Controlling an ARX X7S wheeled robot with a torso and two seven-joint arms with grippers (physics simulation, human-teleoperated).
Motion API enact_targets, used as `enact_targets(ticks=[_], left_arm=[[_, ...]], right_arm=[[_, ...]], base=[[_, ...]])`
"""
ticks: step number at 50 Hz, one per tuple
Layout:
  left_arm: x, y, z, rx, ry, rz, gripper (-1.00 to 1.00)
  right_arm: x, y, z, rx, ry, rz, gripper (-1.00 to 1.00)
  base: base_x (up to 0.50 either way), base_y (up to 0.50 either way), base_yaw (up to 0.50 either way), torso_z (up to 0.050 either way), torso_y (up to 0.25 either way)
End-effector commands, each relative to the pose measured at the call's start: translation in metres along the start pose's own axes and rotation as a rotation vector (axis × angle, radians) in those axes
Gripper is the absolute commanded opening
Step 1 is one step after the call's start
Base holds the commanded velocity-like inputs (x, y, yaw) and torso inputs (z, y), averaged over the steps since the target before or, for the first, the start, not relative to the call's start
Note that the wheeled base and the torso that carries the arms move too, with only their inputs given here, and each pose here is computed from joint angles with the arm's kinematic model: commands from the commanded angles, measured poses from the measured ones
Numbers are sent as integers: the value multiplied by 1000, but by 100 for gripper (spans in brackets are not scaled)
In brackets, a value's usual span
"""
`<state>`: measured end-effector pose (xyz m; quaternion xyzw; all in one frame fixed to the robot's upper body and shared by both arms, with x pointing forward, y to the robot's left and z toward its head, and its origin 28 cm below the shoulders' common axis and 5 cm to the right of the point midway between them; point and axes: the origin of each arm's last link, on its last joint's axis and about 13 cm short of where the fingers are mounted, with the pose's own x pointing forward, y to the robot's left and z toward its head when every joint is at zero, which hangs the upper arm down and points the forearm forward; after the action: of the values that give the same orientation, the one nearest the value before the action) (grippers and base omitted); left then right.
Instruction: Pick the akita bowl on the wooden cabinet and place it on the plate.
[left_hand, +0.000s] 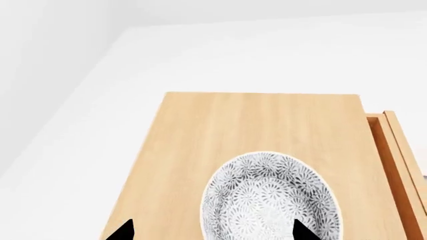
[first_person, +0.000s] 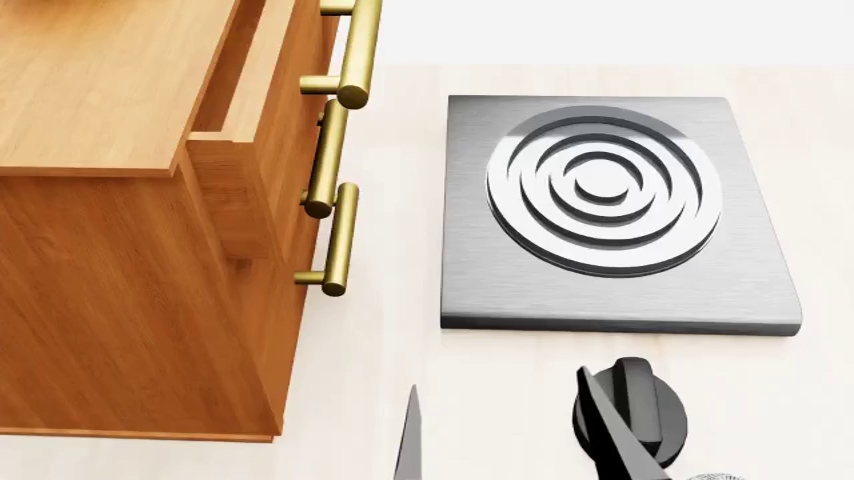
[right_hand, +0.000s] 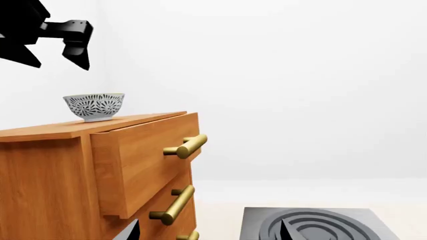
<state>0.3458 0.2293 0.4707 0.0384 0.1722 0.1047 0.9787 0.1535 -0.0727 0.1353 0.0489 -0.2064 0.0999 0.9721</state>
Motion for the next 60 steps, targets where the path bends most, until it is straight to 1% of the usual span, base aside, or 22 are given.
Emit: enact_targets(ticks=[1,4,5,10,16,18,23,27,31,36,38,54,58,59,60], left_arm=[[3,-2,-1,9,-11,-30,100],[5,-2,-2,5,-19,-14,100],[7,-2,-1,-7,-42,-24,100],[10,-2,-2,-12,-49,-10,100],[19,-3,-9,-10,-50,3,100],[24,-4,-13,-2,-43,4,100],[35,-6,-23,-14,-13,1,100],[40,-9,-28,-9,-2,-8,100],[41,-11,-31,-7,12,-22,100],[39,-10,-33,-15,57,-57,100],[39,-10,-37,-26,100,-71,100],[50,-9,-48,-63,129,-59,100],[53,-10,-50,-53,131,-62,100],[53,-11,-49,6,101,-44,100],[53,-11,-48,32,94,-34,100]], right_arm=[[0,0,-1,-1,3,4,100],[0,0,-1,0,4,4,100],[0,0,-1,0,5,4,100],[0,0,-2,0,8,8,100],[1,0,-5,2,16,6,100],[1,0,-6,1,19,7,100],[2,-2,-9,1,27,2,100],[2,-2,-11,3,31,0,100],[2,-2,-13,5,38,5,100],[2,-2,-15,7,42,5,100],[2,-2,-16,9,47,5,100],[1,-3,-18,7,56,3,100],[1,-3,-19,7,58,3,100],[1,-3,-19,8,59,2,100],[1,-3,-19,7,59,2,100]], base=[[0,0,0,0,0],[0,0,0,0,0],[0,0,0,0,0],[0,0,0,0,0],[0,0,0,0,0],[0,0,0,0,0],[0,0,0,0,0],[0,0,0,0,0],[0,0,0,0,0],[0,0,0,0,0],[0,0,0,0,0],[0,0,0,0,0],[0,0,0,0,0],[0,0,0,0,0],[0,0,0,0,0]])
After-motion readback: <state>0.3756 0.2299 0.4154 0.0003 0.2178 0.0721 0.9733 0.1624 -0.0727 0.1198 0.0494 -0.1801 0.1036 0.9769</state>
